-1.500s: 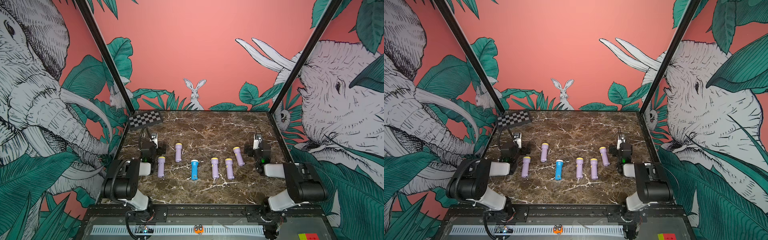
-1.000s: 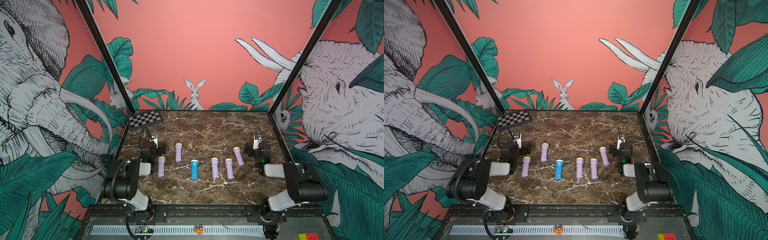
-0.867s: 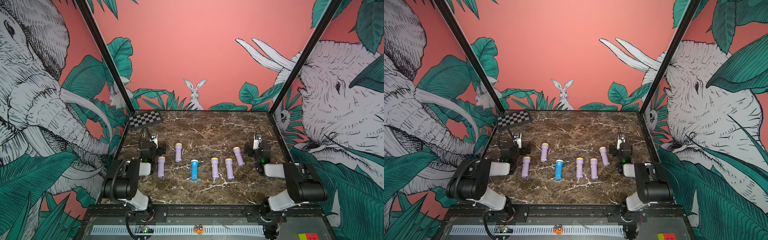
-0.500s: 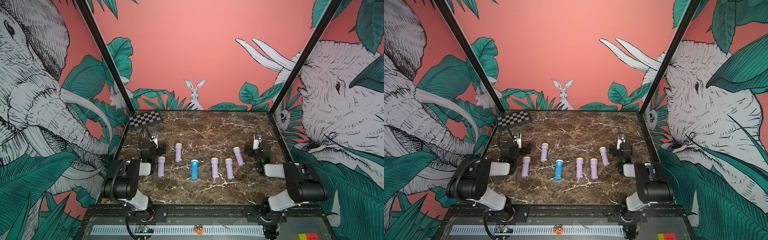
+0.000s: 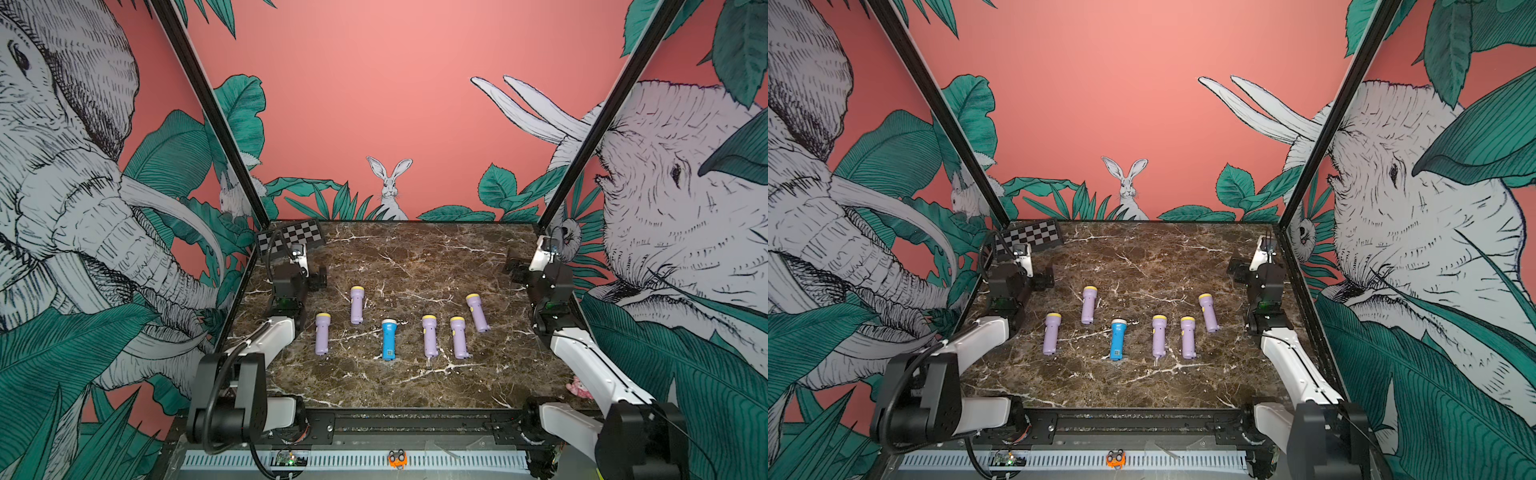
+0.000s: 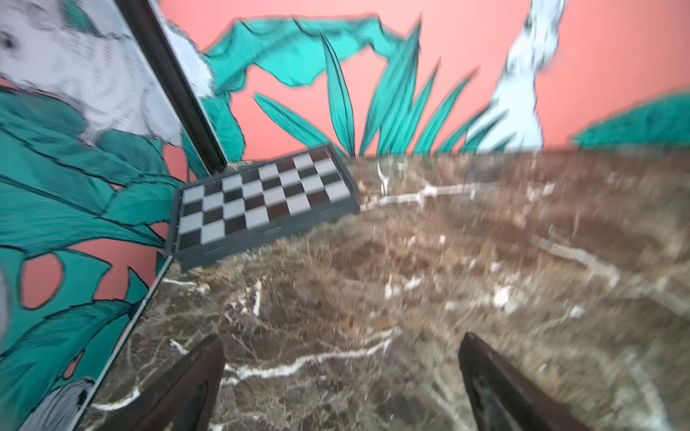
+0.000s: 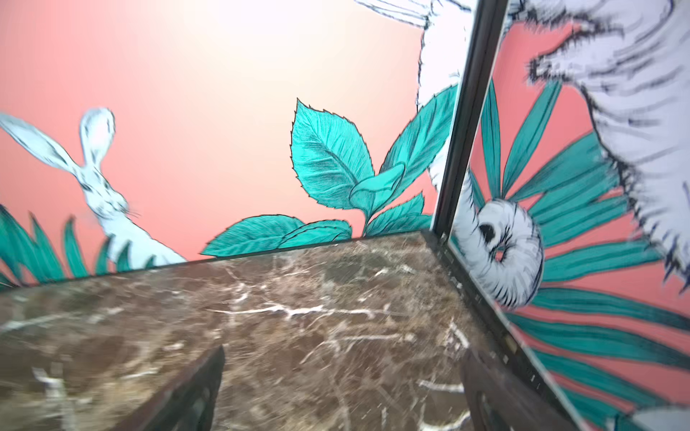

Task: Close the plug at the bottom of the flashlight
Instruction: Pick up the flashlight from the center of the board.

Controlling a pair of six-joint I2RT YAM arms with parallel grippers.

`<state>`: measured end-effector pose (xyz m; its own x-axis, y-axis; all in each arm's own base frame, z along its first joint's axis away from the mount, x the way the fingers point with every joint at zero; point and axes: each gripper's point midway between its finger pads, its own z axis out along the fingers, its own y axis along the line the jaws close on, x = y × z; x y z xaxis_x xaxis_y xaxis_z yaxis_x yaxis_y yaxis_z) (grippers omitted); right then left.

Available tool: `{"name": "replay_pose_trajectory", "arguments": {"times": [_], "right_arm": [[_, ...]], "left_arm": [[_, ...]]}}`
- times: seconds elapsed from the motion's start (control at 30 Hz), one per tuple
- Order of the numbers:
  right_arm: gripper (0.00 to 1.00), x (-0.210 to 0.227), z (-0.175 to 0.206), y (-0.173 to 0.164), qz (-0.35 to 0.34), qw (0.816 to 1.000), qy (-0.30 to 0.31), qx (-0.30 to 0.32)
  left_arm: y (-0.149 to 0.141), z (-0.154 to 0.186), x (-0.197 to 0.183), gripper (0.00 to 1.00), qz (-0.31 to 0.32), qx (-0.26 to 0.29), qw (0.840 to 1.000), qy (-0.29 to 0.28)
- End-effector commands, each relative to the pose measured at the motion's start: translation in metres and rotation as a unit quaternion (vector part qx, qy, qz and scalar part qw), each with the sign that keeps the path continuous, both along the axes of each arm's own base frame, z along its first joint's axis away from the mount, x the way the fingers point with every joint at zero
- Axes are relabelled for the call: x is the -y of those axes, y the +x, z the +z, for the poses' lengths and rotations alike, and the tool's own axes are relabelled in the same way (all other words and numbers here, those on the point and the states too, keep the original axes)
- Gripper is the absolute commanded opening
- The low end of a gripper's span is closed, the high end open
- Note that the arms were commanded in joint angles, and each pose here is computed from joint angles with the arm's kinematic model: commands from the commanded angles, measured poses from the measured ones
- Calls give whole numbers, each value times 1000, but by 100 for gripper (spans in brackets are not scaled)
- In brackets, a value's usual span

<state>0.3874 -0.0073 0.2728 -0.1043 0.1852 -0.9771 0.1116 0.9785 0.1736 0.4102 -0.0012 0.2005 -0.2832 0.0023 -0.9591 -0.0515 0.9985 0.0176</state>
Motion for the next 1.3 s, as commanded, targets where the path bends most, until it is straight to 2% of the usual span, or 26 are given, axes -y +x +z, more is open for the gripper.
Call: {"name": "replay_pose_trajectory", "arguments": {"times": [0.0,0.1,0.17,0.2,0.27,0.37,0.43,0.57,0.63,0.73,0.9,0.93,1.0,1.1,1.27], "right_arm": [[99,-16,-8,-4,12,978,204,-33],[99,-40,-15,-6,54,928,367,-34],[99,-65,-7,0,125,911,391,-31],[99,-80,-6,2,151,913,375,-62],[99,-101,-9,-4,167,928,310,-120],[99,-132,-10,-21,196,942,237,-137],[99,-151,-20,-31,217,939,218,-153],[99,-191,-49,-49,261,924,178,-215],[99,-205,-57,-54,276,918,164,-233],[99,-218,-59,-60,295,914,145,-236],[98,-232,-60,-67,316,908,104,-256],[98,-234,-59,-69,322,906,103,-255],[98,-241,-56,-74,339,901,105,-248],[97,-249,-53,-80,359,895,105,-242],[97,-263,-54,-92,386,885,87,-245]], "left_arm": [[-23,3,-20,99,101,-76,985,-114],[-37,14,-12,100,110,-122,967,-196],[-51,12,-12,99,132,-150,953,-227],[-57,9,-9,99,134,-168,947,-238],[-66,5,7,99,92,-191,944,-253],[-98,-6,13,99,99,-228,927,-279],[-124,-15,11,99,124,-252,917,-282],[-186,-40,8,99,185,-345,877,-278],[-207,-48,9,99,206,-372,867,-260],[-225,-59,13,99,219,-410,852,-241],[-246,-82,11,99,256,-499,807,-186],[-245,-87,14,99,247,-512,802,-181],[-237,-94,16,99,238,-524,801,-165],[-219,-107,30,95,200,-524,808,-177],[-196,-119,48,94,134,-527,823,-164]]}}
